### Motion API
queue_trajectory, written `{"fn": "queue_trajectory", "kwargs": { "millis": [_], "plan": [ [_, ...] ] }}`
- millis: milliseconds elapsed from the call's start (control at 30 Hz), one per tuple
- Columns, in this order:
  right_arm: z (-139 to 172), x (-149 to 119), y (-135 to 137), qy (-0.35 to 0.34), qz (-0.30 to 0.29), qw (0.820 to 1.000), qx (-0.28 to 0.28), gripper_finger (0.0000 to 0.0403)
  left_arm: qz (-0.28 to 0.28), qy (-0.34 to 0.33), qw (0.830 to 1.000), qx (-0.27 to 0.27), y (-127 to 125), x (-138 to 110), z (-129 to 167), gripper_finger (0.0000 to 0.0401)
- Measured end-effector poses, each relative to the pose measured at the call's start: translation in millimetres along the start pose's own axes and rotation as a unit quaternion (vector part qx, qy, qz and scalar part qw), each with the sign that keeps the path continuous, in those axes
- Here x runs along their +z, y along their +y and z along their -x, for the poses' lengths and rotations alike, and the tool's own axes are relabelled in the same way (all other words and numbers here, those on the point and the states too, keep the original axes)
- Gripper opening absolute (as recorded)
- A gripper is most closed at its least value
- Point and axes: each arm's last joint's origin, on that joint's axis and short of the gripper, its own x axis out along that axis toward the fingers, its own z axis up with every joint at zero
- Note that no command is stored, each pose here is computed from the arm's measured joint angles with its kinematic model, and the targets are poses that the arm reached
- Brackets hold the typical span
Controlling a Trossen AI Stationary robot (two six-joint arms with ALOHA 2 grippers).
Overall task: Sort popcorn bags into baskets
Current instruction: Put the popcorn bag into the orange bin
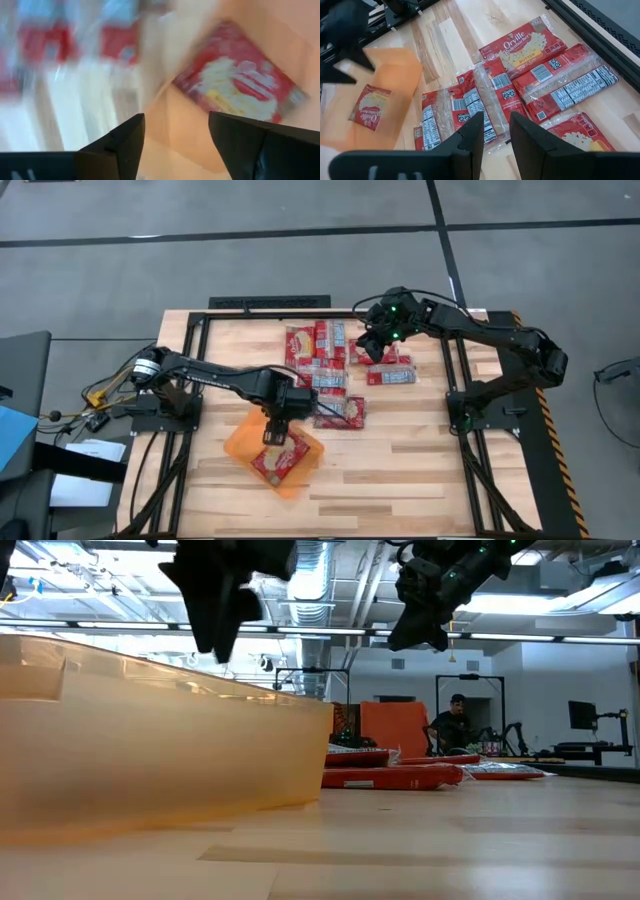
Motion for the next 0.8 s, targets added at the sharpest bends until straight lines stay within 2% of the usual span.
{"fn": "queue_trajectory", "kwargs": {
  "millis": [67, 167, 300, 433, 600, 800],
  "plan": [
    [0, 0, 0, 0.001, 0.0, 1.0, 0.0, 0.0118, 0.081, 0.013, 0.997, 0.009, -4, -4, -2, 0.02],
    [-1, -1, 2, 0.003, 0.002, 1.0, 0.002, 0.0119, 0.143, 0.022, 0.989, 0.023, -20, -11, -8, 0.0175],
    [-2, -2, 7, 0.005, 0.01, 1.0, 0.008, 0.0118, 0.18, 0.028, 0.981, 0.06, -39, -25, -24, 0.013],
    [-3, -2, 11, 0.007, 0.022, 1.0, 0.011, 0.0119, 0.218, 0.036, 0.971, 0.094, -47, -40, -42, 0.0081],
    [-4, -3, 17, 0.006, 0.032, 0.999, 0.019, 0.0118, 0.249, 0.039, 0.964, 0.086, -54, -53, -64, 0.0015],
    [-6, -5, 25, 0.011, 0.04, 0.999, 0.029, 0.0118, 0.287, 0.061, 0.955, 0.051, -61, -70, -87, 0.0007]
  ]
}}
